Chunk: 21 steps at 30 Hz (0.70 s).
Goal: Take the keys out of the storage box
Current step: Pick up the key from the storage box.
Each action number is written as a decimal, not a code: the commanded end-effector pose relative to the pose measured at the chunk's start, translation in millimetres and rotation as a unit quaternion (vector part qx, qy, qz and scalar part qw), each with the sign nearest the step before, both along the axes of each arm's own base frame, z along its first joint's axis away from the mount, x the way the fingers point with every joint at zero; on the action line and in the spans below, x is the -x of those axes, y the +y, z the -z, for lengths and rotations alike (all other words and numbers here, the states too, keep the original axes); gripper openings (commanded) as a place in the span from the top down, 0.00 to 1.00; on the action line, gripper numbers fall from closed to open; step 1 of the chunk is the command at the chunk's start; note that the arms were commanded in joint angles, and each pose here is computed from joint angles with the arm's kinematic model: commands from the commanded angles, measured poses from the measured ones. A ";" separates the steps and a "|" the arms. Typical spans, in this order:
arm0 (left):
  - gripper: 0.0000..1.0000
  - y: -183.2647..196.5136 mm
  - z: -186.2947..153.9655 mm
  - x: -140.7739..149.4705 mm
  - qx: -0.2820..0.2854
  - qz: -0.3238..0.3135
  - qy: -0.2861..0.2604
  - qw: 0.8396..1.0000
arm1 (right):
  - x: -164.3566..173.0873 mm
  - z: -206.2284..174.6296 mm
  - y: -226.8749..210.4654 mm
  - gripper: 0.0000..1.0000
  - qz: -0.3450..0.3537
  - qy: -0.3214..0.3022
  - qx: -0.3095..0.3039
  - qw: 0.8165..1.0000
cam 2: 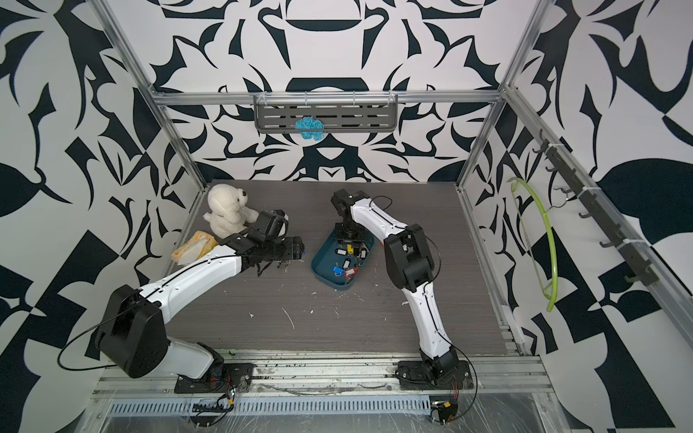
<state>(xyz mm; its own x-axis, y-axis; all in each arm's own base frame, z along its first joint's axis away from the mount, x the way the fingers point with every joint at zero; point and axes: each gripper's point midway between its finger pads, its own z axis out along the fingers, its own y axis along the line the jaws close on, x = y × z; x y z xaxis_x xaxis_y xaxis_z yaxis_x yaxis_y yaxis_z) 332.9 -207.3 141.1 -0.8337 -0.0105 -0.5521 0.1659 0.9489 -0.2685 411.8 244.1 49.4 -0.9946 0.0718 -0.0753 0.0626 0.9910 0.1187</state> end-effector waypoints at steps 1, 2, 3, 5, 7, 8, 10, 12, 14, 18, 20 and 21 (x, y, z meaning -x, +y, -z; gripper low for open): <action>0.17 1.0 7.1 4.7 -0.003 0.004 0.005 1.000 | -6.4 -9.7 -2.7 0.59 0.031 -0.013 0.015 0.999; 0.17 1.1 6.8 4.8 -0.003 0.004 0.004 1.000 | -7.4 -8.1 -3.6 0.59 0.037 -0.014 0.019 0.999; 0.17 1.3 7.9 5.1 -0.003 0.004 0.005 1.000 | -8.7 -7.6 -4.0 0.60 0.039 -0.015 0.020 0.999; 0.17 1.1 9.0 5.4 -0.003 0.005 0.006 1.000 | -11.2 -6.2 -2.9 0.61 0.044 -0.016 0.021 0.999; 0.17 1.3 9.7 5.2 -0.004 0.004 0.005 1.000 | -13.7 -5.5 -2.5 0.62 0.046 -0.018 0.022 0.999; 0.17 1.5 10.3 5.3 -0.004 0.005 0.006 1.000 | -15.0 -5.6 -2.5 0.63 0.048 -0.020 0.022 0.998; 0.17 2.0 11.8 5.7 -0.007 0.006 0.006 1.000 | -17.3 -6.3 -2.1 0.64 0.050 -0.023 0.023 0.998; 0.17 2.3 12.4 5.9 -0.008 0.007 0.007 1.000 | -19.7 -8.4 -2.1 0.65 0.051 -0.027 0.025 0.998; 0.17 2.9 13.4 5.7 -0.010 0.006 0.006 1.000 | -23.0 -10.4 -2.2 0.65 0.053 -0.032 0.026 0.998; 0.17 2.9 14.3 5.6 -0.010 0.006 0.007 1.000 | -28.2 -12.8 -2.1 0.66 0.057 -0.038 0.030 0.997; 0.17 2.8 14.3 6.0 -0.010 0.007 0.007 1.000 | -30.1 -13.0 -1.3 0.67 0.056 -0.038 0.031 0.997; 0.17 3.1 14.3 5.8 -0.011 0.007 0.007 1.000 | -30.8 -12.6 -1.0 0.67 0.056 -0.037 0.032 0.997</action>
<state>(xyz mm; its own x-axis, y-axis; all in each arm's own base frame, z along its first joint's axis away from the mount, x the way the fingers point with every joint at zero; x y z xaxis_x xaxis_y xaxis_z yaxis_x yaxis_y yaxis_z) 330.3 -205.4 133.1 -0.8382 -0.0060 -0.5453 0.1644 0.9506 -0.2632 439.9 245.4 48.2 -0.9770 0.1645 -0.1357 0.1546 0.9847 0.0801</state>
